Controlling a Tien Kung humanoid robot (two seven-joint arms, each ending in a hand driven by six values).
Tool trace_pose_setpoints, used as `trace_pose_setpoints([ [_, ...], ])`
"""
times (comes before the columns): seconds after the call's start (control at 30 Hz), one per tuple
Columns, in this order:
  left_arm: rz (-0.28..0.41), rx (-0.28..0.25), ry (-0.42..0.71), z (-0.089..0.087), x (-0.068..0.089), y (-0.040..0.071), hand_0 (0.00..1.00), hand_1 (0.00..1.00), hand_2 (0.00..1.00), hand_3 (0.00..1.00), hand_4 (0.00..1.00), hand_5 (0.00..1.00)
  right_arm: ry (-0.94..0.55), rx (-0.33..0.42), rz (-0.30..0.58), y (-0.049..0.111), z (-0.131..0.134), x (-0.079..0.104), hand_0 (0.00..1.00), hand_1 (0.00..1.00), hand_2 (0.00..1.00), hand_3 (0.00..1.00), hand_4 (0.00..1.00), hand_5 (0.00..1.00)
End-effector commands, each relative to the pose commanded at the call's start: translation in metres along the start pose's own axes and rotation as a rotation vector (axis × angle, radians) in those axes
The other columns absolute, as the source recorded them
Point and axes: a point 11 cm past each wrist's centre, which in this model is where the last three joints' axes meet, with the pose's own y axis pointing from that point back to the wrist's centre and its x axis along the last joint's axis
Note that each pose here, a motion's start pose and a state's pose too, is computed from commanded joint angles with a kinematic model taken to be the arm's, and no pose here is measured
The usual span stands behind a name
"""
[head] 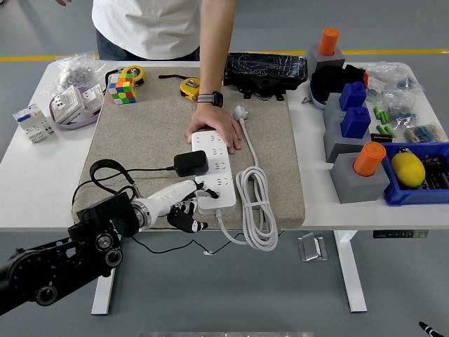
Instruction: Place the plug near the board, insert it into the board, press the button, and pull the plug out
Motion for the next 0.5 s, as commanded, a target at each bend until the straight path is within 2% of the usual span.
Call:
trace_pose_setpoints([
  [0.1,0.026,-0.072,0.056,0.010,0.007,0.003,0.066,0.073,0.160,0.761,0.789,0.002,0.000,0.001,0.000,0.000,0.000,0.000,0.624,0.668,0.639,0.572,0.978,0.585],
  [0.17,0.070,-0.139,0.121,0.018,0.017,0.006,0.066,0.073,0.160,0.761,0.789,0.002,0.000,0.001,0.002,0.000,0.000,0.001,0.624,0.668,0.639,0.572,0.978,0.585],
  [0.2,0.098,-0.174,0.149,0.021,0.022,0.007,0.159,0.126,0.272,0.614,0.712,0.002,0.000,0.000,0.002,0.000,0.000,0.001,0.624,0.668,0.639,0.572,0.977,0.584],
  [0.23,0.121,-0.204,0.168,0.024,0.026,0.007,0.159,0.126,0.272,0.614,0.712,0.002,0.001,-0.001,0.002,0.000,0.000,0.001,0.624,0.668,0.639,0.572,0.977,0.584],
  [0.37,0.288,-0.305,0.215,0.028,0.051,0.009,0.159,0.126,0.272,0.614,0.712,0.002,0.001,0.001,-0.001,0.000,0.000,0.000,0.624,0.668,0.639,0.572,0.977,0.584],
  [0.4,0.343,-0.323,0.217,0.027,0.059,0.009,0.311,0.367,0.484,0.560,0.834,0.094,0.001,0.002,-0.002,0.000,-0.001,-0.001,0.624,0.668,0.639,0.572,0.978,0.584],
  [0.5,0.455,-0.329,0.189,0.023,0.075,0.009,0.311,0.367,0.484,0.560,0.834,0.094,0.001,0.003,-0.003,0.000,-0.001,-0.001,0.624,0.668,0.639,0.572,0.978,0.584],
])
